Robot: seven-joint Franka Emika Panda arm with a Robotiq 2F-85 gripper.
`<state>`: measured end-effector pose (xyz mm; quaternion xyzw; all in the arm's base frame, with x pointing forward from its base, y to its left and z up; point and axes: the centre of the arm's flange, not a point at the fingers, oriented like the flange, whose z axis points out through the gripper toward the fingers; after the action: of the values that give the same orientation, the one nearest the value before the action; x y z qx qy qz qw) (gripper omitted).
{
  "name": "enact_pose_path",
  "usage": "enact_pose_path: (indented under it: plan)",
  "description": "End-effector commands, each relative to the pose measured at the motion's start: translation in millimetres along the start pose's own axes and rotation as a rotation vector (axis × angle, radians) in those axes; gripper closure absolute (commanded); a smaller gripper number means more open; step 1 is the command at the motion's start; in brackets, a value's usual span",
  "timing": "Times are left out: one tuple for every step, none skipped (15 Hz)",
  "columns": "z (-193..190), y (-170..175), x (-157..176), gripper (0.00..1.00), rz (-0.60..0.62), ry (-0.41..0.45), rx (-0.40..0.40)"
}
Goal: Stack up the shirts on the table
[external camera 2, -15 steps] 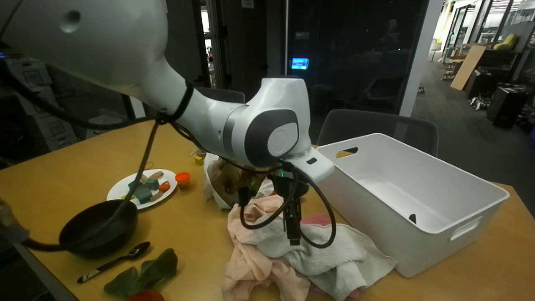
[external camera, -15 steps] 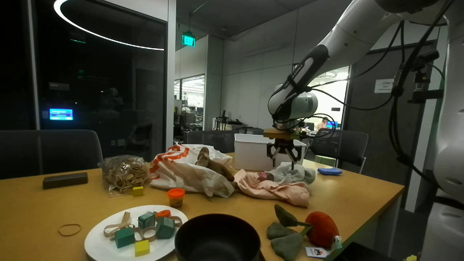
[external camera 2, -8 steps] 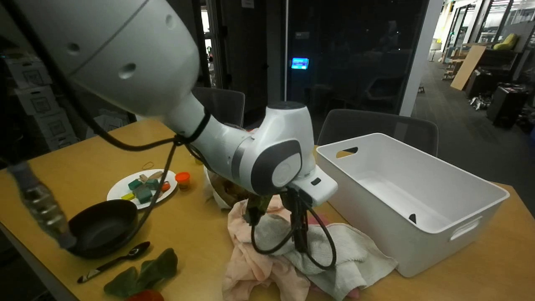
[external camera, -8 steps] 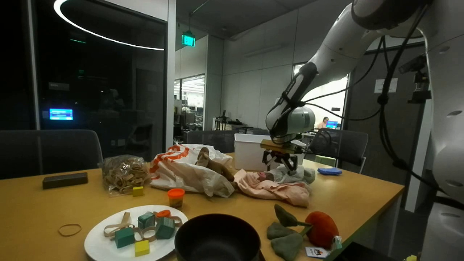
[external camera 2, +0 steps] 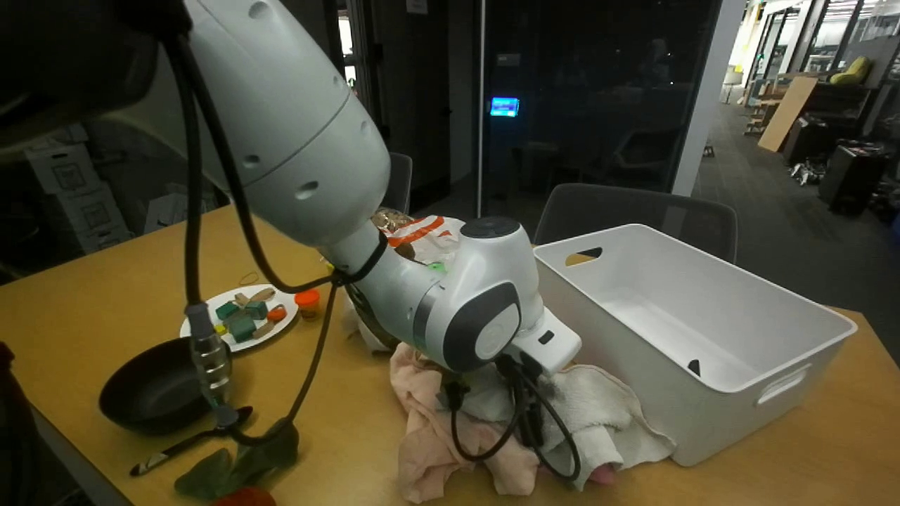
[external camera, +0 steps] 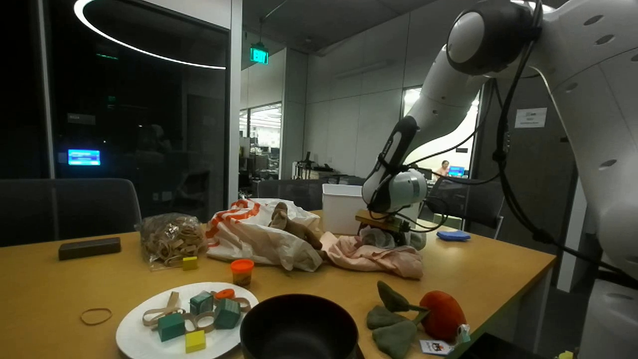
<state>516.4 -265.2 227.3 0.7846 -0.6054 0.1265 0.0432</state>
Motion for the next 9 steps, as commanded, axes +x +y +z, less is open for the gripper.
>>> enact_pose_path:
  plan:
    - [7,-6,5,0.57,0.015,-0.003,0.009]
    - [4,-5,6,0.66,0.023,-0.005,0.016]
    - [1,-6,7,0.72,0.03,-0.005,0.018]
    - [-2,-5,8,0.79,0.036,-0.005,0.024]
    - [-6,-5,9,0.88,0.043,-0.007,0.027]
    - [-10,-6,10,0.94,0.048,-0.008,0.032]
    - [-14,-6,11,0.99,0.059,-0.006,0.037]
    - [-19,-7,11,1.0,0.066,-0.002,0.044]
    - [-26,-7,12,1.0,0.069,0.005,0.055]
